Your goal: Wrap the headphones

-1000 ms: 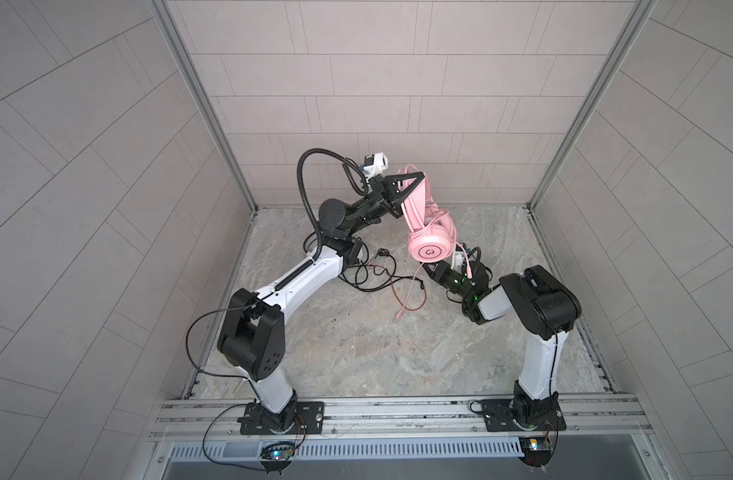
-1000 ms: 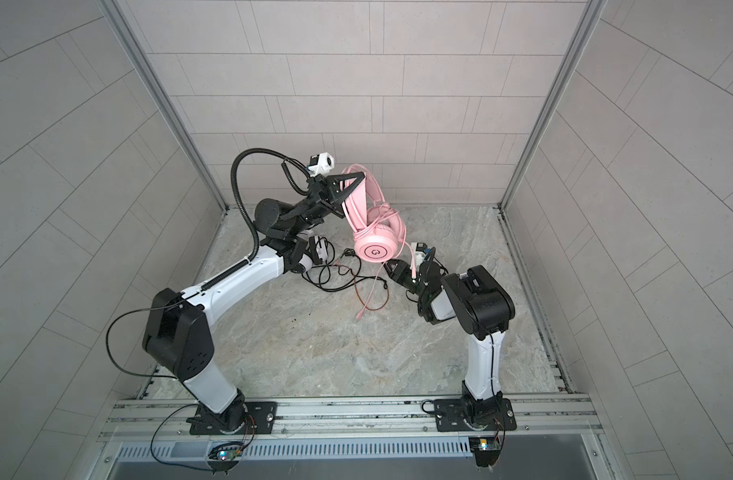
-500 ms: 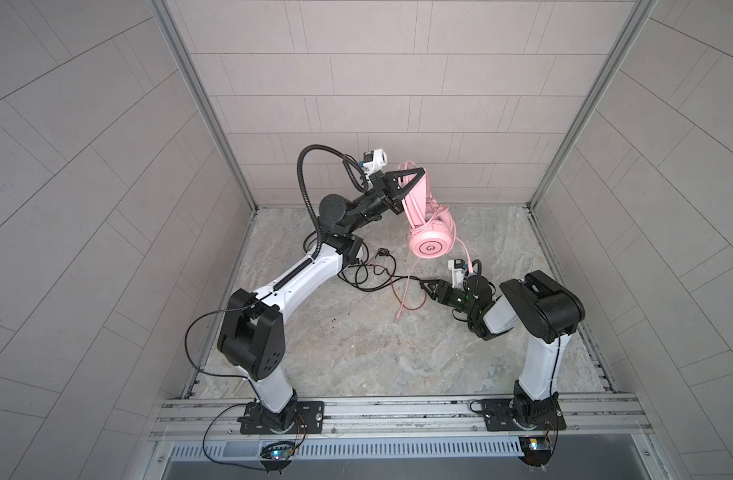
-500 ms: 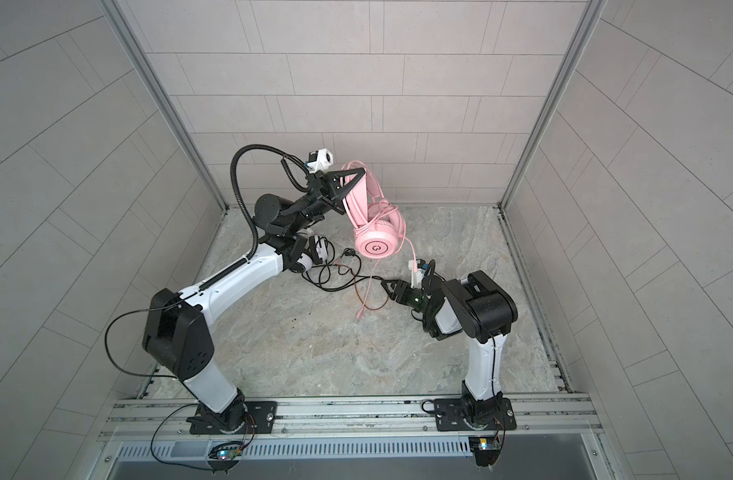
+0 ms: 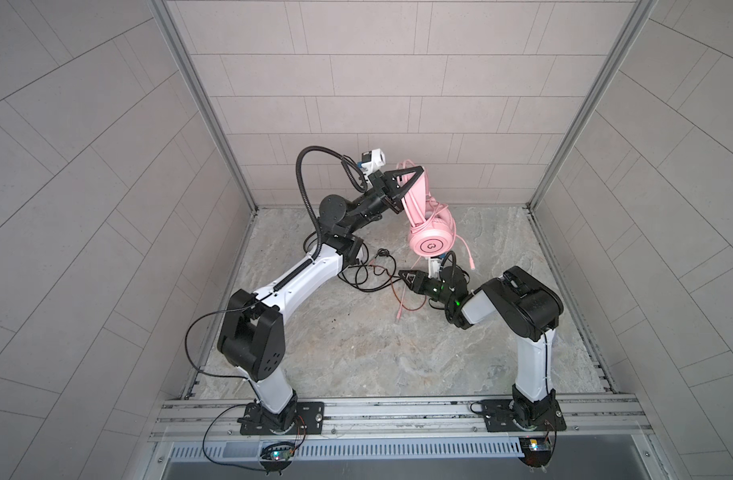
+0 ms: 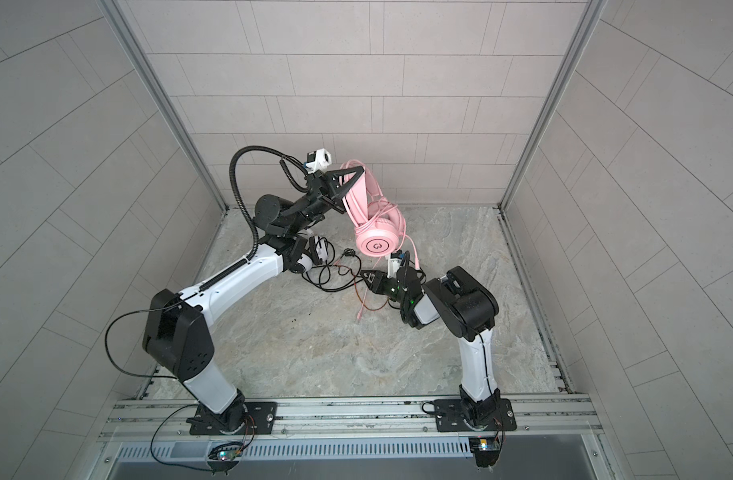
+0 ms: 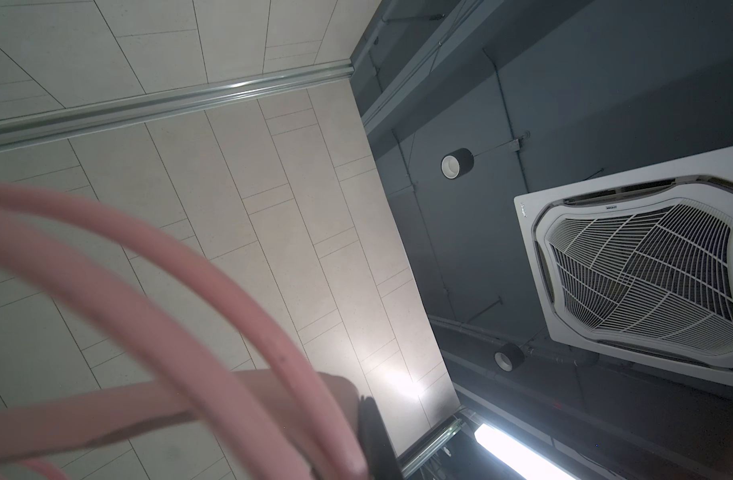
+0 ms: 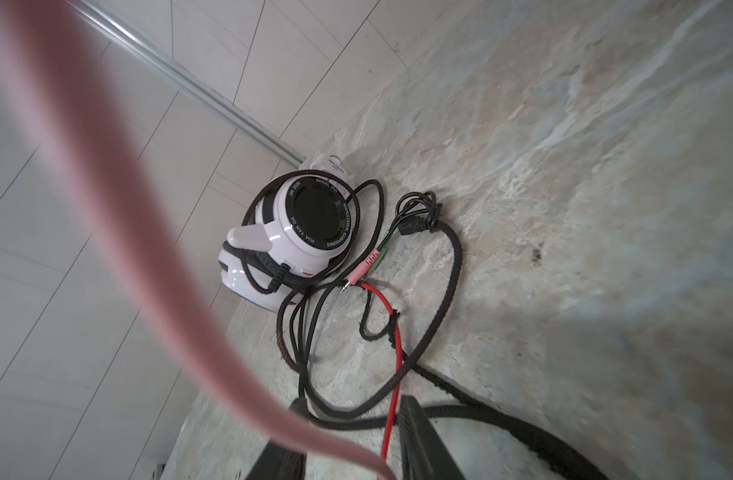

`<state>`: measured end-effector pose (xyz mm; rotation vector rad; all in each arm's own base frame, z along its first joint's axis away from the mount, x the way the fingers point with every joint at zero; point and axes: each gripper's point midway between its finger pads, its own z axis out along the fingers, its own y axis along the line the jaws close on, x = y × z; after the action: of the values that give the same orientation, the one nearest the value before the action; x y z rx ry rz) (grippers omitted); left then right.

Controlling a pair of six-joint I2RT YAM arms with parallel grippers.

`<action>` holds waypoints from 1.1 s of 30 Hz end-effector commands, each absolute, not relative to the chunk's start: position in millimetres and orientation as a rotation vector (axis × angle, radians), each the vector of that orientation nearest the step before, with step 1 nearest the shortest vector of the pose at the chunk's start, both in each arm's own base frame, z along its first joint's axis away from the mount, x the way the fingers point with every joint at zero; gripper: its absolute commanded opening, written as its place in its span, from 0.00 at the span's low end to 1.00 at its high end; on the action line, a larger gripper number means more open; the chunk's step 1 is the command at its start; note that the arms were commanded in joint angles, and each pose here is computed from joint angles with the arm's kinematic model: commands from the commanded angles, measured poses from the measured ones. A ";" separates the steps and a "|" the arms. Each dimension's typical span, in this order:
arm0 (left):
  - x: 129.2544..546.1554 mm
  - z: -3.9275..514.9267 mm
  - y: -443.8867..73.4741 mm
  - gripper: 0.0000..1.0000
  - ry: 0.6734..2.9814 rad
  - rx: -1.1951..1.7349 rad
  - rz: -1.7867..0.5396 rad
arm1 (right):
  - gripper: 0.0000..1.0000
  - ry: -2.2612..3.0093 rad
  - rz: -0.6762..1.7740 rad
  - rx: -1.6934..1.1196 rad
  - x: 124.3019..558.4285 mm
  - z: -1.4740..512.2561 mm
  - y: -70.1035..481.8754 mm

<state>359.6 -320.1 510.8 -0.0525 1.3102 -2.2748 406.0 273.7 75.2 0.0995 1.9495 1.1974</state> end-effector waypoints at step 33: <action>363.8 471.9 -259.3 0.00 1.297 -0.155 -1.823 | 0.06 2.203 1.081 -0.302 282.6 140.5 310.4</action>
<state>388.7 -261.3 430.1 -0.2269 1.4296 -1.6816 272.9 344.4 161.2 -0.2944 2.1177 1.2148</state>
